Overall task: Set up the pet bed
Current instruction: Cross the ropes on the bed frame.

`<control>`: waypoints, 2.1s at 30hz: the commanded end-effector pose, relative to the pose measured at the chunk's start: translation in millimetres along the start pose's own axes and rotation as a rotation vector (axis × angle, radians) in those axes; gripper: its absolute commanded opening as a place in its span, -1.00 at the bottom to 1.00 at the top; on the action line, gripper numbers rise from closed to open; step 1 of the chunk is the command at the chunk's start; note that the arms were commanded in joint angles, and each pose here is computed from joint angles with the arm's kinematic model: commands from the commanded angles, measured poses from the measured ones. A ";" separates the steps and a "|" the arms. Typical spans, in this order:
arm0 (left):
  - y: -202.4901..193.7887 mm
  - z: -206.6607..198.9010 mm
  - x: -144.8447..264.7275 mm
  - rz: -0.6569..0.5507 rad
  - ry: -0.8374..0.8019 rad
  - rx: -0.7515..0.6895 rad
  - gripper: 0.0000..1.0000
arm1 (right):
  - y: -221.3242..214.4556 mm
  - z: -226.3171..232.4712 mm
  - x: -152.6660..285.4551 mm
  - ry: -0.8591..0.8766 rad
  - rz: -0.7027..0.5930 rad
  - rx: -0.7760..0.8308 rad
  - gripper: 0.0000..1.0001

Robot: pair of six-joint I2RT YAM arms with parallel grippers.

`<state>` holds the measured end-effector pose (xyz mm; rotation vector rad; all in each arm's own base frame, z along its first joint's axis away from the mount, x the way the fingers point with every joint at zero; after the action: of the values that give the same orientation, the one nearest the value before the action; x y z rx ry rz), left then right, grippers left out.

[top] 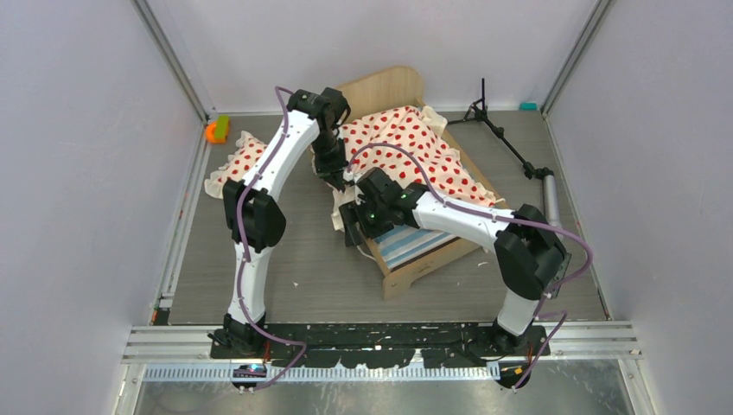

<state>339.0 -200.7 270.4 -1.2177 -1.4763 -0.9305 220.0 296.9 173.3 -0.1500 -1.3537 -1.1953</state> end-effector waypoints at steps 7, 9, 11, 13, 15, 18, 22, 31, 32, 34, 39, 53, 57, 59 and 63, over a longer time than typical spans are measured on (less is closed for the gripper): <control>-12.2 3.4 21.2 -0.005 -0.020 -0.025 -1.00 | -24.7 -26.0 9.1 -0.352 0.128 0.030 0.62; -12.0 3.5 21.1 -0.006 -0.018 -0.026 -1.00 | -23.5 -25.8 10.0 -0.355 0.122 0.029 0.63; -12.0 3.4 21.4 -0.007 -0.019 -0.027 -1.00 | -22.0 -25.9 11.6 -0.362 0.117 0.033 0.64; -11.8 3.4 21.9 -0.009 -0.021 -0.025 -1.00 | -20.8 -27.1 14.0 -0.382 0.112 0.041 0.64; -12.2 3.5 22.0 -0.008 -0.020 -0.028 -1.00 | -19.2 -28.1 17.9 -0.404 0.107 0.051 0.65; -12.4 3.6 22.4 -0.010 -0.020 -0.028 -1.00 | -17.6 -30.0 24.4 -0.425 0.101 0.054 0.65; -12.1 3.4 22.5 -0.012 -0.021 -0.030 -1.00 | -17.0 -31.6 31.4 -0.438 0.102 0.059 0.66; -12.9 3.8 23.7 -0.015 -0.023 -0.031 -1.00 | -6.0 -20.7 40.0 -0.323 -0.011 0.045 0.66; -13.0 3.9 23.4 -0.013 -0.022 -0.031 -1.00 | -3.6 -19.2 40.9 -0.309 -0.030 0.041 0.66; -13.3 4.1 23.5 -0.012 -0.021 -0.030 -1.00 | 0.3 -16.3 42.5 -0.285 -0.055 0.037 0.65; -13.7 4.3 24.0 -0.014 -0.022 -0.030 -1.00 | 5.0 -11.5 44.7 -0.243 -0.084 0.032 0.64; -14.5 5.0 23.8 -0.013 -0.022 -0.030 -1.00 | 9.6 1.8 44.8 -0.078 -0.152 0.029 0.57; -15.1 5.2 24.5 -0.014 -0.023 -0.029 -1.00 | 7.4 -1.5 43.1 -0.105 -0.131 0.036 0.58; -15.0 5.1 24.3 -0.014 -0.024 -0.029 -1.00 | 7.7 -1.9 44.8 -0.116 -0.139 0.039 0.58; -14.0 4.3 23.7 -0.015 -0.026 -0.028 -1.00 | 6.5 -2.6 44.0 -0.121 -0.128 0.042 0.58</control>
<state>336.1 -201.0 268.7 -1.2272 -1.4620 -0.9220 215.1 274.0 201.9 -0.1390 -1.4937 -1.2575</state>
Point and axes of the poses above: each gripper's point midway between its finger pads, its own x axis back along the fingers, its own z axis along the line the jaws close on, y = z × x, the point moved 10 cm from there along x, back along the fingers, and after that the axes turned 7 degrees about x, right-handed, at the moved point
